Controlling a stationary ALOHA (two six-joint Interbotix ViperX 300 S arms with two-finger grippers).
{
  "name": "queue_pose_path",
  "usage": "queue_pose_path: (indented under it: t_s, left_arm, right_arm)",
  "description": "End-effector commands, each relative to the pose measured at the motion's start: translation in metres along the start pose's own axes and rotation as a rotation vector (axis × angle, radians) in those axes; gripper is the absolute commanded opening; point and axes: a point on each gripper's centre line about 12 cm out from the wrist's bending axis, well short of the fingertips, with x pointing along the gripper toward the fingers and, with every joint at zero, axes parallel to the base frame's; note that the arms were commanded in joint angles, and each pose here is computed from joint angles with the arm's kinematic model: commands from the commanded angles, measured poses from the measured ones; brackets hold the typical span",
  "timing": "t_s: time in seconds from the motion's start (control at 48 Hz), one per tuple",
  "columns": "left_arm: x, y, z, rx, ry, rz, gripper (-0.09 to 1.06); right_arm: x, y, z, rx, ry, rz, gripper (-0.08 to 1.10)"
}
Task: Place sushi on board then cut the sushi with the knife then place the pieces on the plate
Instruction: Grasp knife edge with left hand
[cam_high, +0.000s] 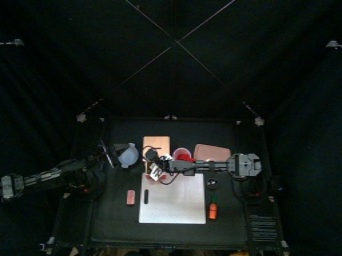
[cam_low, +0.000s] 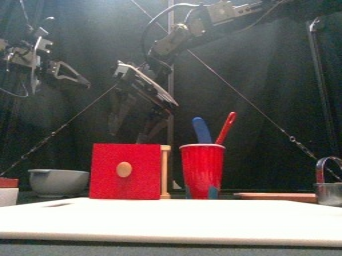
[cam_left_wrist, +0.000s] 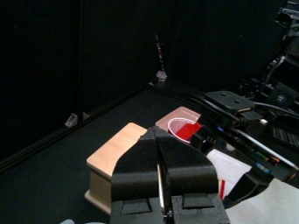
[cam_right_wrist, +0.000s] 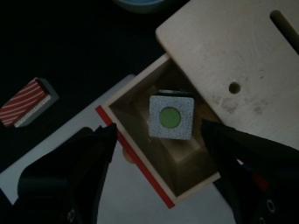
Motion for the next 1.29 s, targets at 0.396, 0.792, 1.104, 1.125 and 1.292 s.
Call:
queue_pose_path:
  t_s: [0.396,0.792,1.104,1.125,1.292]
  left_arm:
    - [0.001,0.0,0.003,0.0,-0.013,0.003,0.06]
    - [0.0,0.001,-0.002,-0.001,-0.001,0.004,0.06]
    - [0.0,0.001,-0.002,-0.001,0.0,0.002,0.06]
    - [0.0,0.001,-0.003,-0.001,0.002,0.001,0.06]
    - [0.0,0.0,-0.002,-0.001,0.0,-0.001,0.06]
  right_arm:
    - [-0.001,-0.004,0.01,0.064,-0.034,-0.02,1.05]
    - [0.005,-0.005,0.007,0.075,-0.017,-0.035,1.05]
    - [0.009,-0.005,0.006,0.071,-0.012,-0.04,1.05]
    - [0.009,-0.006,0.006,0.07,-0.013,-0.041,1.05]
    - [0.01,-0.006,0.006,0.066,-0.014,-0.045,1.05]
